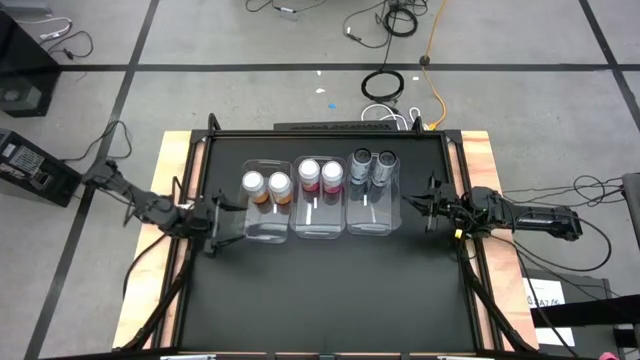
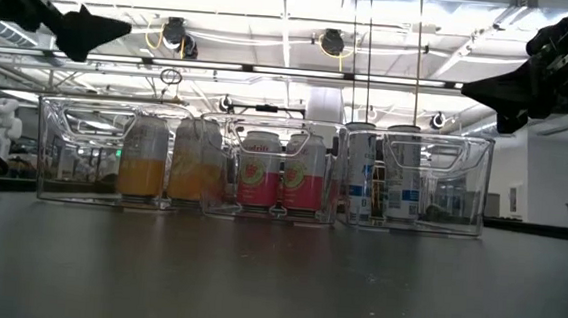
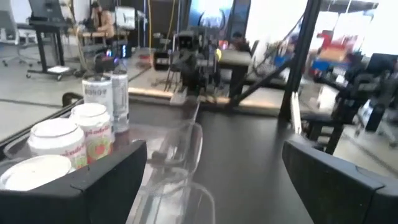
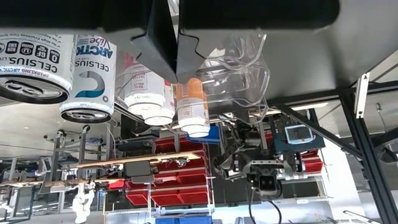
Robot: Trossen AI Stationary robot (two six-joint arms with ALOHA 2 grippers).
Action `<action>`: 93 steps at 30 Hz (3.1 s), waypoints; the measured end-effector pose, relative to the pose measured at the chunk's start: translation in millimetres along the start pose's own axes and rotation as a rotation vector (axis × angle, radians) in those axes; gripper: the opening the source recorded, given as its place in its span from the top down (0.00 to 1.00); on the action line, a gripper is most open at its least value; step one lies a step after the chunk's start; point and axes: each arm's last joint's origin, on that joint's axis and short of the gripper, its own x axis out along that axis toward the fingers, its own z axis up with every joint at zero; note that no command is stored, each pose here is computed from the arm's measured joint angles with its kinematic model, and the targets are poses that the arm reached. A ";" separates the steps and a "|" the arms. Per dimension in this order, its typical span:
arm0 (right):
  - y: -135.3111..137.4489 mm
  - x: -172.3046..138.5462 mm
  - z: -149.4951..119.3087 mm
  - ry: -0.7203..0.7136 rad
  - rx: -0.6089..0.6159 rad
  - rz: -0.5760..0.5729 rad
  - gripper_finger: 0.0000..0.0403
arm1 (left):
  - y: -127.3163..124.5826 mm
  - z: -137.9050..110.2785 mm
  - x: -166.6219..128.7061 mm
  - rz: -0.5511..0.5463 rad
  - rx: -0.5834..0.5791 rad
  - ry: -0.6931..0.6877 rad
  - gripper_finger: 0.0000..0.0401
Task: Sort soda cans
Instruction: Return to Home Position
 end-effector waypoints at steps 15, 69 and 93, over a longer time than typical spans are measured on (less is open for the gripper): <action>0.0 0.0 0.0 0.000 0.000 0.000 1.00 | 30.1 -0.2 -9.4 -0.032 0.031 -0.127 0.04; 0.0 0.5 -0.6 0.007 -0.001 -0.001 1.00 | 51.6 -35.3 1.3 0.064 0.022 -0.013 0.04; 0.0 0.5 -0.6 0.007 -0.001 -0.001 1.00 | 51.6 -35.4 1.4 0.064 0.021 -0.012 0.04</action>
